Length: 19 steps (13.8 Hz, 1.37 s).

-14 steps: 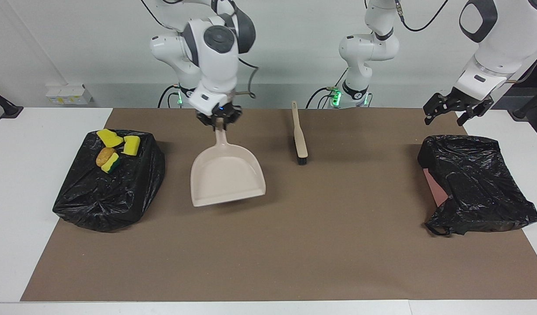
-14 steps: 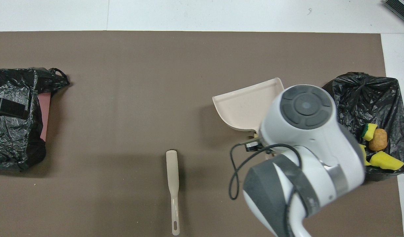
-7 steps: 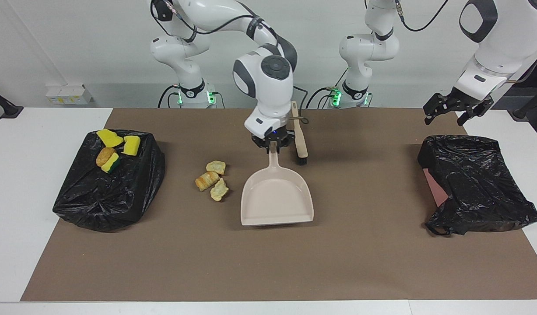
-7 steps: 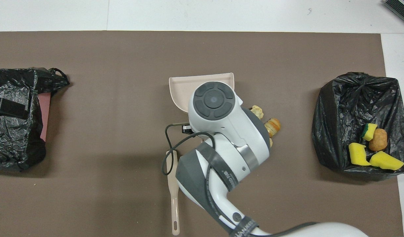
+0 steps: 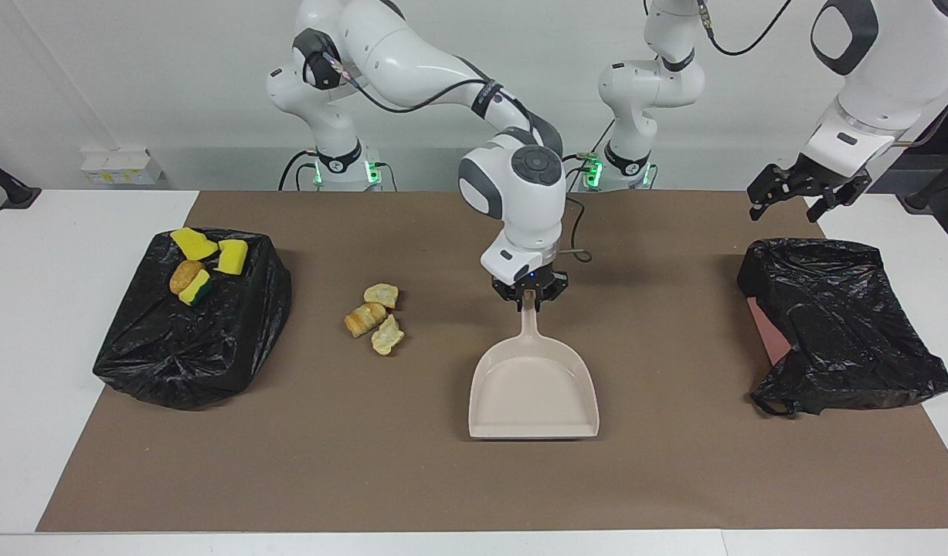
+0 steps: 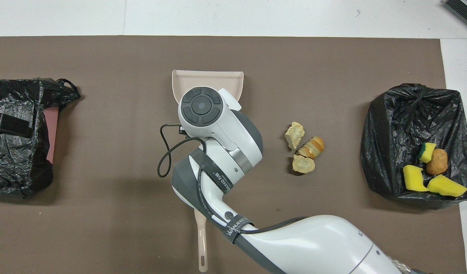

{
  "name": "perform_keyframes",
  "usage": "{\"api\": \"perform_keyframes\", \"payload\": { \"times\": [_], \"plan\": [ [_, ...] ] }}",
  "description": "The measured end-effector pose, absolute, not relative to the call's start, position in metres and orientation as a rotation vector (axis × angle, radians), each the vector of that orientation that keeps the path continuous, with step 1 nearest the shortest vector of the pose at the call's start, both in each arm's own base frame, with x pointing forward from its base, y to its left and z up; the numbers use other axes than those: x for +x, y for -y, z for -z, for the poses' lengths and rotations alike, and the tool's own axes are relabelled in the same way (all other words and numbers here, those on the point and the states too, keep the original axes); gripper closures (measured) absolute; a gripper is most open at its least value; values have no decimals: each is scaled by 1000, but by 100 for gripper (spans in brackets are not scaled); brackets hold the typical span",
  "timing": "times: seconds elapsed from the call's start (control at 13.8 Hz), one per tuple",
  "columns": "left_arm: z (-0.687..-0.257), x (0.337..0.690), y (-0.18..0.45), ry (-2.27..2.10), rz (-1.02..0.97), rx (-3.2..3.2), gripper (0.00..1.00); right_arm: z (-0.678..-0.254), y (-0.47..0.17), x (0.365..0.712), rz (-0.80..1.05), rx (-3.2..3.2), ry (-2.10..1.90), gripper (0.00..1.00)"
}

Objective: Sweep and dump trash in bin
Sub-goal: 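Carry the empty dustpan back and set it on the table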

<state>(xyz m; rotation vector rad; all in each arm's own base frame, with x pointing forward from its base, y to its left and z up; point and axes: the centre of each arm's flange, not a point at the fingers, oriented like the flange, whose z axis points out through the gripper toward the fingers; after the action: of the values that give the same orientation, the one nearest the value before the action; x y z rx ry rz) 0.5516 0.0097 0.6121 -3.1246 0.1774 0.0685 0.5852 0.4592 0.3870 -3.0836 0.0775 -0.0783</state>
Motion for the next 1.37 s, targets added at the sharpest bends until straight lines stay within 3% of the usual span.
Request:
{"api": "perform_keyframes", "payload": {
  "times": [0.43, 0.72, 0.87, 1.16, 1.37],
  "plan": [
    [-612, 552, -10, -177, -69, -3125, 0, -374, -472, 583, 142, -3101, -20, 65],
    [-612, 552, -10, -177, -69, -3125, 0, -406, -471, 573, 159, -3095, -7, 24],
    [-612, 552, -10, -177, -68, -3125, 0, -422, -471, 546, 132, -3111, 35, 2],
    [-612, 552, -10, -177, -69, -3125, 0, -439, -464, 471, 22, -3117, 96, 0],
    [-612, 552, -10, -177, -69, -3125, 0, -422, -468, 407, -37, -3101, 172, 0]
  ]
}}
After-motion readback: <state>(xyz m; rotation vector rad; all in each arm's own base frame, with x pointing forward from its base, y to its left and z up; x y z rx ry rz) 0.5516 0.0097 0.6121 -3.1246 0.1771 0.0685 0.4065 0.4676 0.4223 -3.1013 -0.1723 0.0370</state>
